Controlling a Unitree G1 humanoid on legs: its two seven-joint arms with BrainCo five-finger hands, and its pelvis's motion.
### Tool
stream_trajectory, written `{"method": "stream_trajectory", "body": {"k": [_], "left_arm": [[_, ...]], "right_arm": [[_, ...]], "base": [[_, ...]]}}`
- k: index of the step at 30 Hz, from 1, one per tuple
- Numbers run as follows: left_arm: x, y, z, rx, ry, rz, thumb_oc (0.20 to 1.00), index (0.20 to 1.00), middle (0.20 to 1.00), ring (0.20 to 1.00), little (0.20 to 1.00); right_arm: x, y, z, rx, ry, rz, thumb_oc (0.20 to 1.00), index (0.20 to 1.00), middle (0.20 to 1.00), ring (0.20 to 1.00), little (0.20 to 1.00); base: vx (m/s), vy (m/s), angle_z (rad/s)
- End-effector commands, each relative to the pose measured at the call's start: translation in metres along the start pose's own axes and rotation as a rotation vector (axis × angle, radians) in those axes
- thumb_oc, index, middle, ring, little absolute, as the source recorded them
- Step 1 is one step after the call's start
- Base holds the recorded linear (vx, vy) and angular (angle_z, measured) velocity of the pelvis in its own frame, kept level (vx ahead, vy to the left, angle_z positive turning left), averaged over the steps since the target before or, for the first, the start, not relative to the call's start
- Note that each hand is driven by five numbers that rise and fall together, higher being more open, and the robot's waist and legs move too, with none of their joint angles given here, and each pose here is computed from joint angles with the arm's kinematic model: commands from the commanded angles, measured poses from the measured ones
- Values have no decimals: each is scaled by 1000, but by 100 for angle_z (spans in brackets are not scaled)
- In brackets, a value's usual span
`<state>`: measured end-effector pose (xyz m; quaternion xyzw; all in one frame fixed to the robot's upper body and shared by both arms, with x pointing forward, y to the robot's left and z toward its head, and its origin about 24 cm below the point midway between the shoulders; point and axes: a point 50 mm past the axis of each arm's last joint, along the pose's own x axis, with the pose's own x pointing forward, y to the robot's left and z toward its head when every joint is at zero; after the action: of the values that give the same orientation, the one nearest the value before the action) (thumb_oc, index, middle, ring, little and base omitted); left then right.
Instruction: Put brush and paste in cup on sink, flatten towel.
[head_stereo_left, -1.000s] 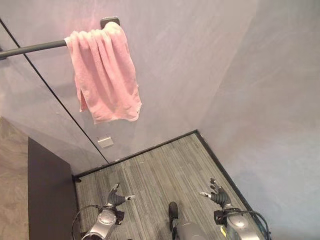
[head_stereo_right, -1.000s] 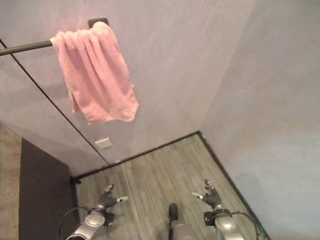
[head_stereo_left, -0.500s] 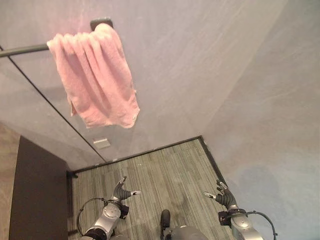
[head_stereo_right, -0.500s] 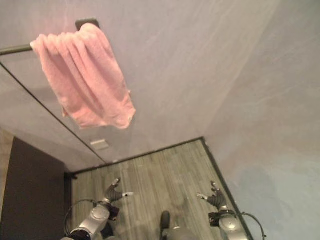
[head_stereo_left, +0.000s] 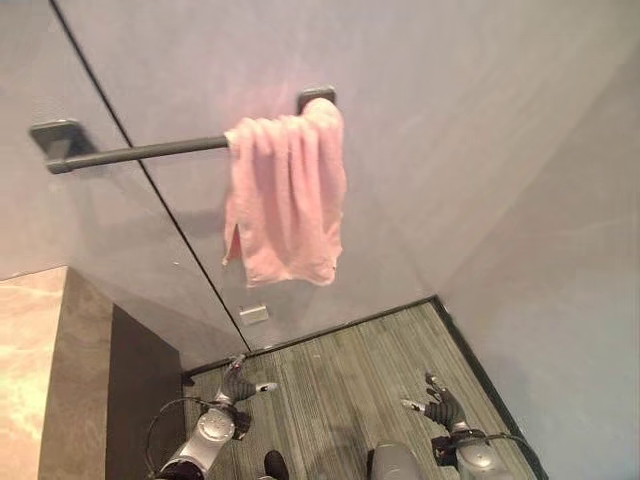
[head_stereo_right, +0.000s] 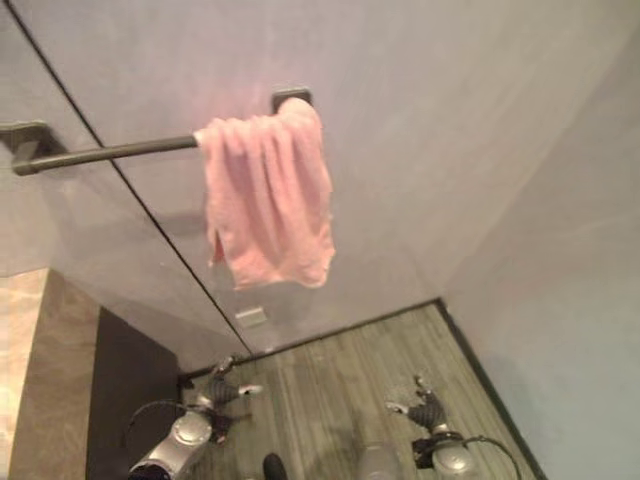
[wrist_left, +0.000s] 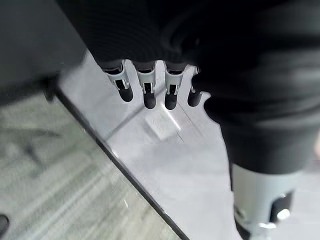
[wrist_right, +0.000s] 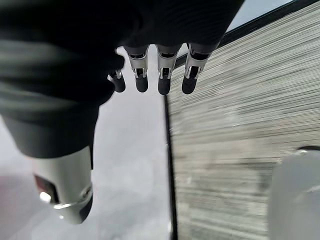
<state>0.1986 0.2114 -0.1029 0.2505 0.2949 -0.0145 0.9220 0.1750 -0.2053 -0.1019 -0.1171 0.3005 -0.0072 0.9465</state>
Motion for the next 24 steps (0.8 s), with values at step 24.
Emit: {"method": "stream_trajectory", "body": {"k": [24], "left_arm": [[-19, 82, 111, 38, -569, 147, 1000, 1000, 1000, 1000, 1000]], "right_arm": [[0, -105, 152, -134, -553, -75, 1000, 1000, 1000, 1000, 1000]], "base": [[110, -62, 15]]}}
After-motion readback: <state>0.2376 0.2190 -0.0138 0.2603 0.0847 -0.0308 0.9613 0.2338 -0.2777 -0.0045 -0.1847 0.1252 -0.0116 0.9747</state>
